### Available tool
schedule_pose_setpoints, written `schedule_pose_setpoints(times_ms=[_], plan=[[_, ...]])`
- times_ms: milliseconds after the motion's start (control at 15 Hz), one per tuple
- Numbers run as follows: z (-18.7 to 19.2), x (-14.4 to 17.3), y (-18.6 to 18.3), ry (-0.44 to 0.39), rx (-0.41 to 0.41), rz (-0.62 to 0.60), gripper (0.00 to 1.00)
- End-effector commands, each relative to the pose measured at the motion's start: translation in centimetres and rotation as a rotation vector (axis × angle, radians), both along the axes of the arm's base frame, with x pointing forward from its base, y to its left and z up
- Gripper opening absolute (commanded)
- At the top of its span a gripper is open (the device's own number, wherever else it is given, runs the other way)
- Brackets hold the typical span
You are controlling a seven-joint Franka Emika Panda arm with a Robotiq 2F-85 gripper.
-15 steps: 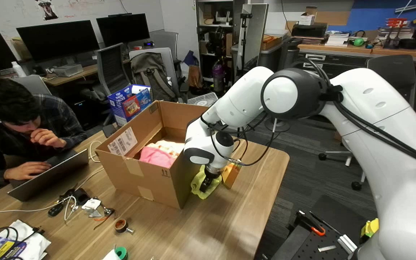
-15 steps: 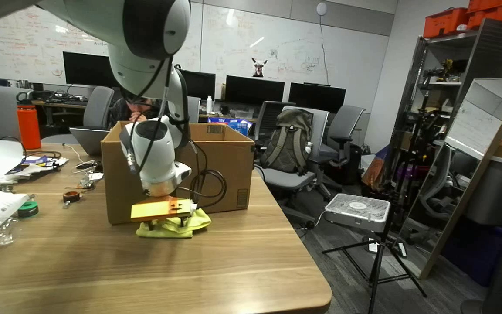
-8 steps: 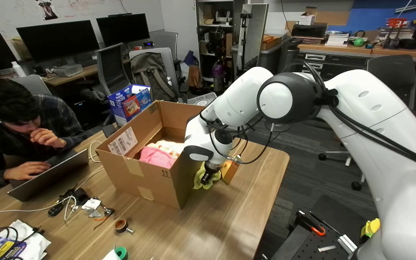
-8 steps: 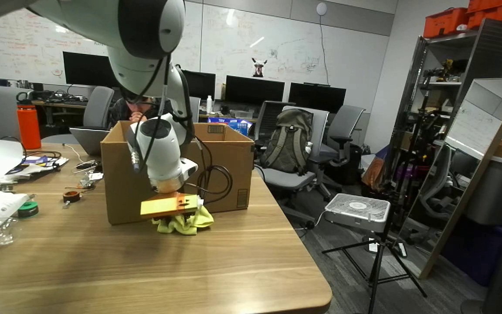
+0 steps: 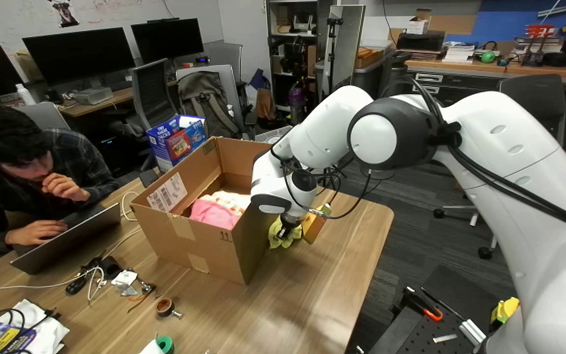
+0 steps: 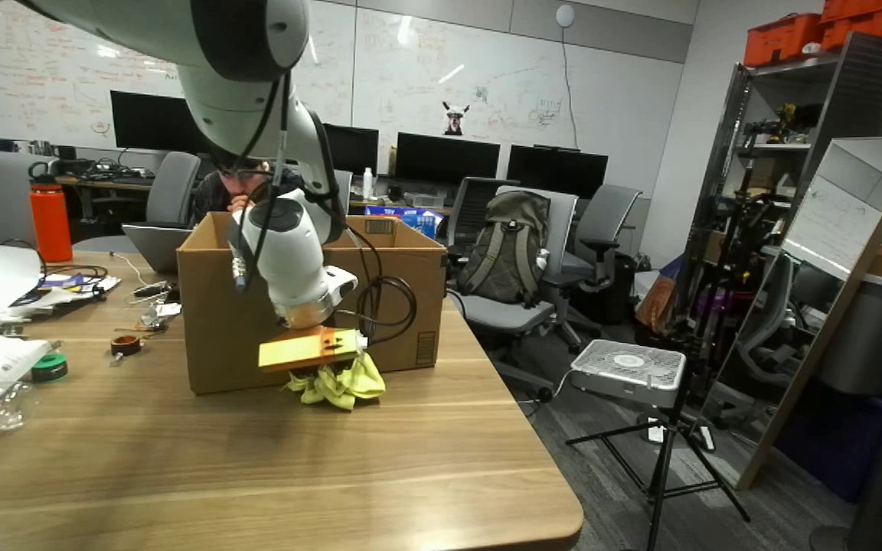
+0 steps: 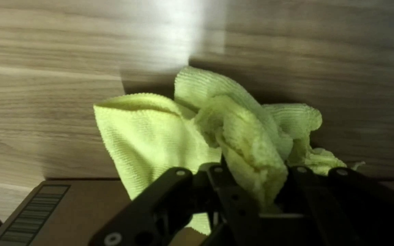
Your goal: Put the clothes and towels in the box
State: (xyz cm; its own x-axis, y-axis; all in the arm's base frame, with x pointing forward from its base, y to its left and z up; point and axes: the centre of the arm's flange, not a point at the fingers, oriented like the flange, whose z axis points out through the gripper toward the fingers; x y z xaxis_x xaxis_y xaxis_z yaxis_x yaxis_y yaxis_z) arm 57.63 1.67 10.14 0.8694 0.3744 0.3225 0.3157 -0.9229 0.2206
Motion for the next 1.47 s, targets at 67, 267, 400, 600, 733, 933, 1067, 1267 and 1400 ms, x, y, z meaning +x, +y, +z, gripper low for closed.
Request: schedule_pose_setpoints(times_ms=[67, 267, 400, 600, 733, 933, 1067, 1267, 1400], plan=[[4.9, -1.2, -0.6, -0.057, -0.046, -0.049, 0.05], [7.5, -1.4, -1.3, -0.096, -0.069, -0.068, 0.05], [9.4, -1.8, -1.8, -0.113, -0.086, -0.077, 0.05], [12.5, -2.8, -1.9, -0.138, -0.088, -0.085, 0.05], [14.5, -3.6, -1.6, -0.155, -0.072, -0.085, 0.05], [17.5, -5.0, -0.6, -0.173, -0.03, -0.084, 0.05], [19.3, -6.2, 0.5, -0.186, 0.005, -0.084, 0.05], [21.4, -7.9, 2.4, -0.201, 0.06, -0.079, 0.05], [22.6, -9.0, 4.0, -0.213, 0.098, -0.075, 0.05]])
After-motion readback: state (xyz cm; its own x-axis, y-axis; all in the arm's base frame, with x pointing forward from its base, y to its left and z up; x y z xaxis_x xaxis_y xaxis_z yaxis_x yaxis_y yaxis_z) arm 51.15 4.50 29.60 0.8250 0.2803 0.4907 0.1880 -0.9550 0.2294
